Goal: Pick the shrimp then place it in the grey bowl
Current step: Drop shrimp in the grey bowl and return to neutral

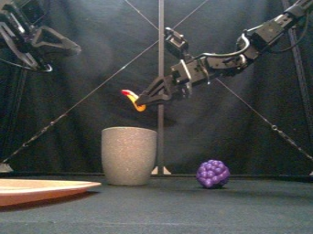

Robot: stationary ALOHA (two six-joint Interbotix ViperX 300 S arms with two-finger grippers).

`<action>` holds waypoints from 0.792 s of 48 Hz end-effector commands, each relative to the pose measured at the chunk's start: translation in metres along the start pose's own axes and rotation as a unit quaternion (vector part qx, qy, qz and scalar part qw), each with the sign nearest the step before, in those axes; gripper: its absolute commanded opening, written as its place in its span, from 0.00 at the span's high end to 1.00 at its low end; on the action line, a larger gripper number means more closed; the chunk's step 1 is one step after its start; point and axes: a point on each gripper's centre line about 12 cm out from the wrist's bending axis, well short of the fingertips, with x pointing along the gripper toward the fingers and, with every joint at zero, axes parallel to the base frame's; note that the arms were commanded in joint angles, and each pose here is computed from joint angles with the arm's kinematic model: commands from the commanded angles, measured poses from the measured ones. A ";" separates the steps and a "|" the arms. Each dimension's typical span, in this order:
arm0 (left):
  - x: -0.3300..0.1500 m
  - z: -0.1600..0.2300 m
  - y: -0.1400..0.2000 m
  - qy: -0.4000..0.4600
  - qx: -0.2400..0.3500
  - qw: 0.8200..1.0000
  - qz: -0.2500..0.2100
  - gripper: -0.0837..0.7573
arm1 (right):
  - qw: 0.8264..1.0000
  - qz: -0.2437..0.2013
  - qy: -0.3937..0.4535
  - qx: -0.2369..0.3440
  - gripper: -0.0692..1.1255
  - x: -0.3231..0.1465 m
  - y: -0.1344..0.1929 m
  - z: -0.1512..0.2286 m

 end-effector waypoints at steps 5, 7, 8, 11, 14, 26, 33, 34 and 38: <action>0.001 0.001 0.000 -0.003 0.001 1.000 -0.001 0.79 | 0.999 -0.014 -0.027 0.013 0.39 0.000 -0.010 0.019; 0.001 0.000 0.000 -0.001 0.001 1.000 -0.001 0.79 | 0.999 -0.016 -0.025 0.018 0.36 0.000 -0.010 0.017; 0.001 -0.001 -0.001 -0.001 0.001 1.000 -0.001 0.79 | 0.999 -0.017 -0.024 0.020 0.35 0.000 -0.010 0.017; 0.001 -0.001 0.000 -0.001 0.001 1.000 -0.001 0.79 | 0.999 -0.020 -0.023 0.030 0.31 0.000 -0.011 0.015; 0.001 0.000 -0.001 -0.001 0.002 1.000 -0.002 0.79 | 0.999 -0.022 -0.022 0.034 0.29 0.000 -0.011 0.014; 0.001 0.001 -0.001 -0.002 0.002 1.000 -0.002 0.79 | 0.999 -0.019 -0.019 0.034 0.28 -0.001 -0.008 0.012; 0.000 0.000 -0.001 -0.001 0.002 1.000 -0.002 0.79 | 0.999 -0.014 -0.009 0.028 0.28 -0.003 -0.005 0.005; 0.000 0.000 -0.001 -0.001 0.002 1.000 -0.002 0.79 | 1.000 -0.011 -0.007 0.024 0.28 -0.004 -0.002 0.004; 0.000 -0.001 -0.001 0.001 0.002 1.000 -0.002 0.79 | 1.000 0.004 -0.004 0.017 0.28 -0.009 0.010 0.003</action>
